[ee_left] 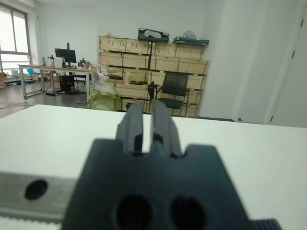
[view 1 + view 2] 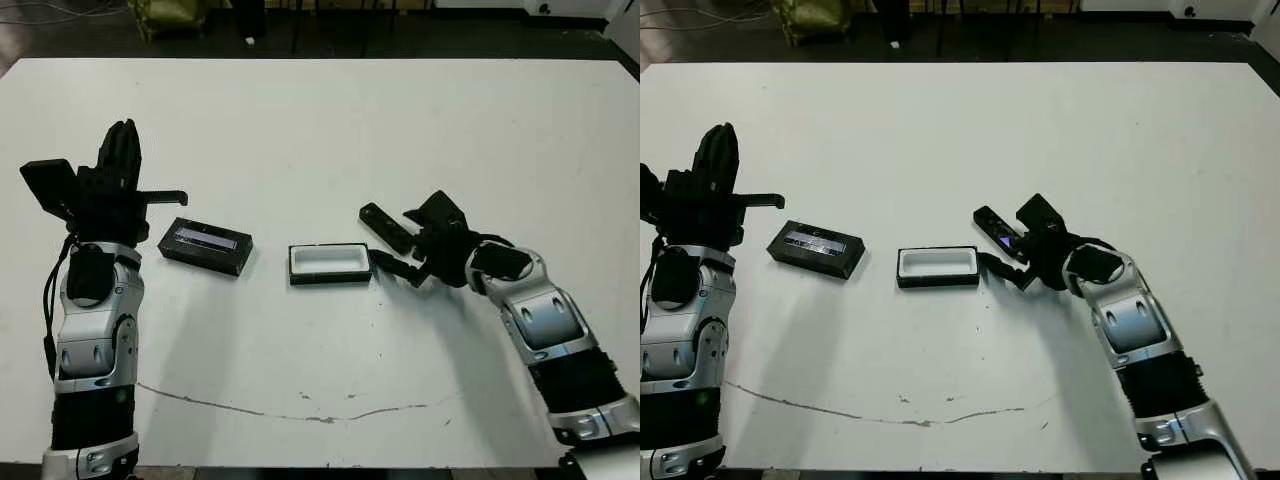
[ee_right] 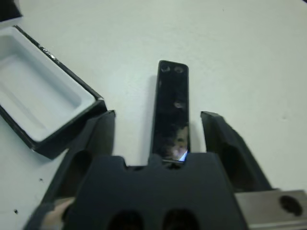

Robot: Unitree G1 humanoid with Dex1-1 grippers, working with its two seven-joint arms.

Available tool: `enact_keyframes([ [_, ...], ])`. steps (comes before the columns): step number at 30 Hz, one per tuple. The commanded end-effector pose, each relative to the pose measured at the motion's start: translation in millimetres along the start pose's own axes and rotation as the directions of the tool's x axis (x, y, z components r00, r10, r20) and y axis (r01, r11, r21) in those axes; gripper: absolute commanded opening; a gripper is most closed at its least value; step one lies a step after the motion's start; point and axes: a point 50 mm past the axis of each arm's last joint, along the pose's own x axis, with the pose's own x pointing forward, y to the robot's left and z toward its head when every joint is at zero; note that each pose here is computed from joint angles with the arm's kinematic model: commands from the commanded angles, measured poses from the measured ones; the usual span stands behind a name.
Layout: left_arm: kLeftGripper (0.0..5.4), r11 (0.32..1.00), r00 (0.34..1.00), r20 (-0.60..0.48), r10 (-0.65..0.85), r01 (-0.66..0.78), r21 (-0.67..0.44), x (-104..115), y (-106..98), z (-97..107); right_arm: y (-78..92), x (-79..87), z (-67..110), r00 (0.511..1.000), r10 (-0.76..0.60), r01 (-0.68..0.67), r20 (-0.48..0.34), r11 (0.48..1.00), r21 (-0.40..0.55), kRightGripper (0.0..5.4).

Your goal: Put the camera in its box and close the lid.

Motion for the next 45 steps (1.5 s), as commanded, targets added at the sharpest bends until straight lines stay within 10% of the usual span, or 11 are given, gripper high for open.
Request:
enact_keyframes([
  [1,0.00,1.000,0.999,-0.030,0.012,-0.011,0.009,-4.2,2.9,-5.9,13.8,1.9,-37.0,0.993,0.026,-0.012,-0.115,0.993,0.119,3.20],
  [15,0.00,1.000,0.999,-0.035,0.011,-0.011,-0.007,-3.0,2.8,-5.1,15.1,-8.6,-49.8,0.992,-0.060,0.078,-0.107,0.981,0.175,0.44],
  [27,0.00,1.000,0.999,-0.033,0.007,-0.007,0.002,-2.4,2.9,-4.7,-3.8,-12.4,-37.1,0.981,-0.195,0.193,-0.010,0.966,0.174,0.34],
  [45,0.00,1.000,1.000,-0.031,0.005,-0.005,0.005,-2.2,1.7,-4.7,-59.3,-41.4,50.2,0.963,-0.102,0.068,0.251,0.988,0.140,0.33],
])
